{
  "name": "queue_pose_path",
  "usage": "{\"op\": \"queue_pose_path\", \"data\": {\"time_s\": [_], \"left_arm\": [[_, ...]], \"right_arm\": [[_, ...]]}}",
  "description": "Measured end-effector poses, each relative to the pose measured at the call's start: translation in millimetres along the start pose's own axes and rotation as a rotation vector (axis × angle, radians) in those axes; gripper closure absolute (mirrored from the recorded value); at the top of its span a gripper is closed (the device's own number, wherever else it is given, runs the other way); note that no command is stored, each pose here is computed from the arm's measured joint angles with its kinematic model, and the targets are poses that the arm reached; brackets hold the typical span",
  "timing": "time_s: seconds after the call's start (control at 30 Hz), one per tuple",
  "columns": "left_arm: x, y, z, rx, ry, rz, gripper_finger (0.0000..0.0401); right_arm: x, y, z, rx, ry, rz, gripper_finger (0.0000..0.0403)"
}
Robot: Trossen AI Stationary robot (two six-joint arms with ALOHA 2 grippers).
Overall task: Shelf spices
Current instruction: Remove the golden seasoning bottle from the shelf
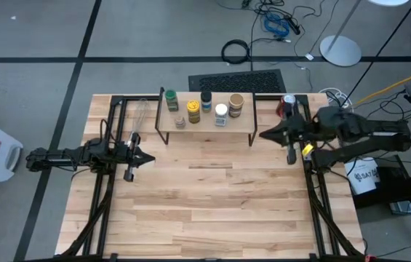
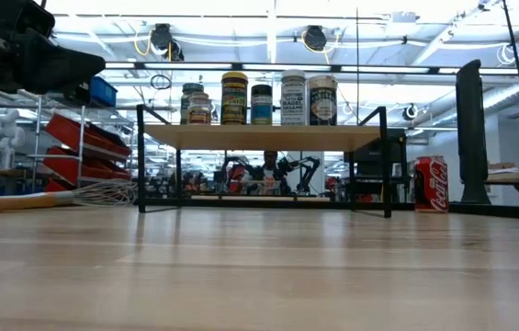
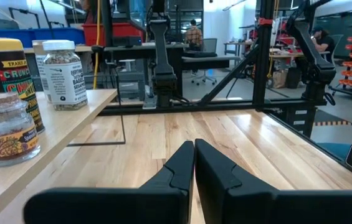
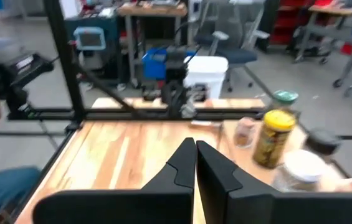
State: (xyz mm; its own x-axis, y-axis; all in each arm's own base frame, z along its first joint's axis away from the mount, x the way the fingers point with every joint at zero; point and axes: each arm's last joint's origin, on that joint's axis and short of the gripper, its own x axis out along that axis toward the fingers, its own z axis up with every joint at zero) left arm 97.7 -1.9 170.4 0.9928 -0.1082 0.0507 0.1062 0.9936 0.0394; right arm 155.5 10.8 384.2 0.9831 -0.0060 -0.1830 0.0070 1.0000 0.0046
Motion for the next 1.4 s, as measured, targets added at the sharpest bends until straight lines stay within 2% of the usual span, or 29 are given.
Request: {"op": "queue_pose_path", "data": {"time_s": [0.13, 0.3, 0.57, 0.87, 0.93, 1.03, 1.1, 1.23, 1.4], "left_arm": [[0, 0, 4, 0.003, -0.038, 0.006, 0.0379], [-2, 3, 18, -0.021, -0.071, 0.099, 0.0379], [-7, 5, 80, 0.014, -0.167, 0.118, 0.0379], [13, 11, 161, 0.080, -0.088, 0.138, 0.0379], [21, 11, 173, 0.086, -0.104, 0.102, 0.0379], [34, 8, 178, 0.108, -0.145, -0.049, 0.0379], [42, 8, 175, 0.108, -0.128, -0.105, 0.0379], [60, 11, 164, 0.086, -0.035, -0.054, 0.0379], [80, 12, 153, 0.076, 0.015, -0.063, 0.0379]], "right_arm": [[10, 4, -14, -0.050, 0.043, -0.012, 0.0403], [8, 3, -32, -0.047, 0.075, -0.040, 0.0403], [2, 2, -44, -0.017, 0.080, -0.039, 0.0403], [2, 2, -43, 0.000, 0.063, -0.036, 0.0403], [2, 2, -43, 0.000, 0.063, -0.036, 0.0403], [2, 2, -44, 0.002, 0.071, -0.036, 0.0403], [2, 2, -44, 0.003, 0.074, -0.036, 0.0403], [2, 2, -45, 0.002, 0.079, -0.036, 0.0403], [2, 2, -47, 0.009, 0.100, -0.037, 0.0403]]}}
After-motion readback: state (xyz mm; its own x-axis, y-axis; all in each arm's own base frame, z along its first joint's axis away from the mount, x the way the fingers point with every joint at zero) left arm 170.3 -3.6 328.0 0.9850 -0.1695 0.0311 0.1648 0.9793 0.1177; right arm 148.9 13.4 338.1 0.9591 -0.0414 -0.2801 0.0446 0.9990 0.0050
